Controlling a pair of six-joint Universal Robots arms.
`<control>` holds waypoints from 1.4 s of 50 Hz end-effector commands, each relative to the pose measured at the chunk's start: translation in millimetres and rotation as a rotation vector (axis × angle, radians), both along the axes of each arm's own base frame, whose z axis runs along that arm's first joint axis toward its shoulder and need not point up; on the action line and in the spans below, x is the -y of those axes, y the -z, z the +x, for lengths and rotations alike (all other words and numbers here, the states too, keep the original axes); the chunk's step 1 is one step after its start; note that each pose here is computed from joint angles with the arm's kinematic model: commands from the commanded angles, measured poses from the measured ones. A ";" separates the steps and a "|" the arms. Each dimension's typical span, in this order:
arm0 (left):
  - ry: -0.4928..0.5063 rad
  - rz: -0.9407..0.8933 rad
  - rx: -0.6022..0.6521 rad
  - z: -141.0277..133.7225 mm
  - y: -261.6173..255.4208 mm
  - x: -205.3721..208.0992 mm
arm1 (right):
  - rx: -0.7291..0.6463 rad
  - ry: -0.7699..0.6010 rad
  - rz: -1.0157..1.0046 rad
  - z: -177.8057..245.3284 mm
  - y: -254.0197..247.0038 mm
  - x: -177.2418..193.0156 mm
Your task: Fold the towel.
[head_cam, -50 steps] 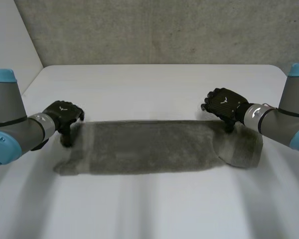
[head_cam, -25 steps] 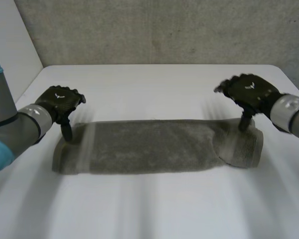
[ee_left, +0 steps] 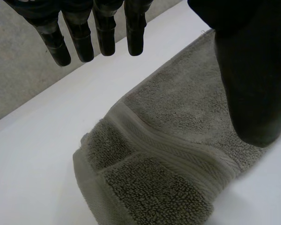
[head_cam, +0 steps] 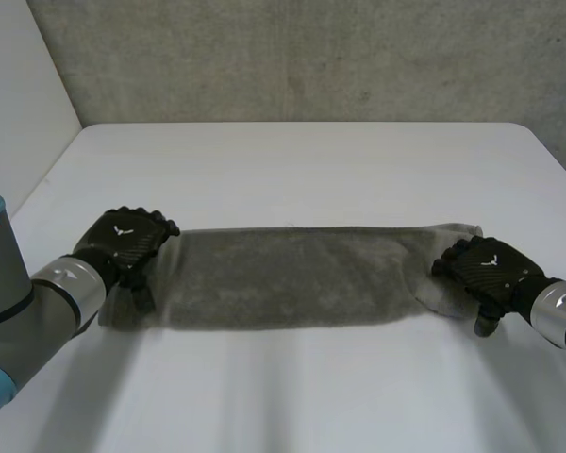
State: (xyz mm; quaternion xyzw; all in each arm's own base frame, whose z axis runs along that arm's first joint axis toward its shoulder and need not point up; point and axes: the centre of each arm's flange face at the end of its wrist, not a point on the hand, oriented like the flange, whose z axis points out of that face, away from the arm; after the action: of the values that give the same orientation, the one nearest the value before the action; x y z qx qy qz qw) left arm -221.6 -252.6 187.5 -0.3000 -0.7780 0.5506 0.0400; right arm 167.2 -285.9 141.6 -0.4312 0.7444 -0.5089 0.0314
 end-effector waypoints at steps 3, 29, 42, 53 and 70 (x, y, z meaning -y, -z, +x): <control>-0.010 -0.002 -0.030 -1.2 0.2 1.2 | 0.025 0.022 -0.040 -1.6 9.0 12.3; -0.013 0.011 -0.034 -0.6 3.5 -0.8 | -0.117 -0.177 -0.170 -53.2 -27.2 42.0; -0.014 0.016 -0.033 0.1 5.0 -1.5 | 0.058 -0.029 0.019 -56.7 -26.0 8.6; -0.014 0.019 -0.033 -0.2 5.7 -2.5 | 0.103 0.151 -0.002 -81.2 -14.9 10.8; -0.009 0.024 -0.053 -3.7 10.3 -7.5 | 0.113 0.212 -0.081 -86.1 3.4 22.2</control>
State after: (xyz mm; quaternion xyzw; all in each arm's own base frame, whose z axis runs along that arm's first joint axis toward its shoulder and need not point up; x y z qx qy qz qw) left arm -223.2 -247.1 177.8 -0.2812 -0.7843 0.5500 0.0575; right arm 83.5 -301.7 143.5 -0.3222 0.7677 -0.5538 0.0126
